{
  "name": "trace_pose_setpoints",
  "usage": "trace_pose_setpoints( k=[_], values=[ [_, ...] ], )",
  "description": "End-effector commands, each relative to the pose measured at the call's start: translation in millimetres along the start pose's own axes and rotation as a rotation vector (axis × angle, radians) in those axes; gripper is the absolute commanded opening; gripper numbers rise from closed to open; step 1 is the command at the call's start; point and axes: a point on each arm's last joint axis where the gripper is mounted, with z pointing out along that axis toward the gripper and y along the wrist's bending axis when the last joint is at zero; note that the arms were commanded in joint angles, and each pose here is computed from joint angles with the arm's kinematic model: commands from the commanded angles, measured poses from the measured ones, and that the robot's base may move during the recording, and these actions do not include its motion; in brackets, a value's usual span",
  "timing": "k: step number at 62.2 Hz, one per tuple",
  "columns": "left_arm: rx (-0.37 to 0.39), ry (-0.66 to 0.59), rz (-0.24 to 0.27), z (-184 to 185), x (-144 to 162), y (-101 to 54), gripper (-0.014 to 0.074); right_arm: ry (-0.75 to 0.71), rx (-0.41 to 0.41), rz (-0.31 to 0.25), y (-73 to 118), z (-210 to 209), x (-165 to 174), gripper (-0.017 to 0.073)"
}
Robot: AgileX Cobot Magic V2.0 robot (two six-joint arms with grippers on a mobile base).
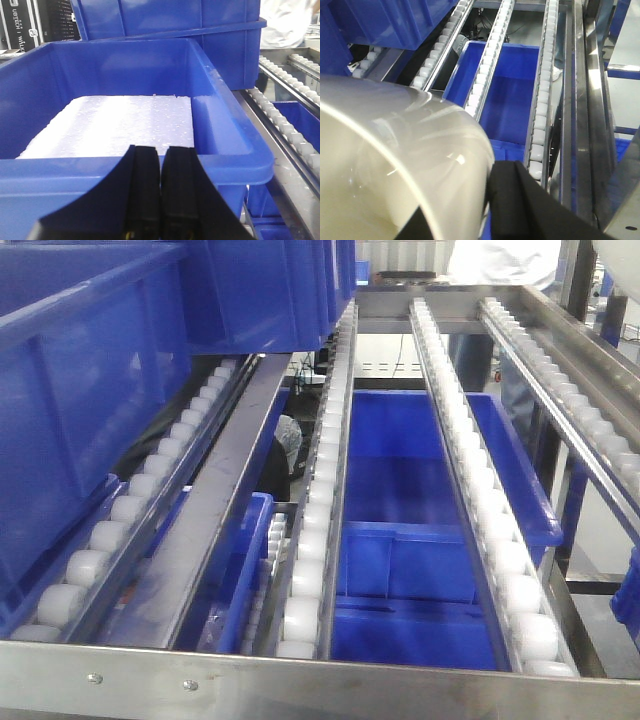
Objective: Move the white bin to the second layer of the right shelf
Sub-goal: 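Approach the shelf and align with the second-layer roller tracks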
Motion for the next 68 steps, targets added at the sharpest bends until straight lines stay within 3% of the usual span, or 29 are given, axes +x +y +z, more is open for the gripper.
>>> trace_pose_setpoints(
  k=[1,68],
  values=[
    [-0.006,-0.067,-0.013,-0.5,2.6,0.4,0.0085,-0.137,-0.002,-0.005,0.7,-5.1,-18.7,0.0052],
    [-0.006,-0.067,-0.013,-0.5,2.6,0.4,0.0085,-0.137,-0.002,-0.005,0.7,-5.1,-18.7,0.0052]
  ],
)
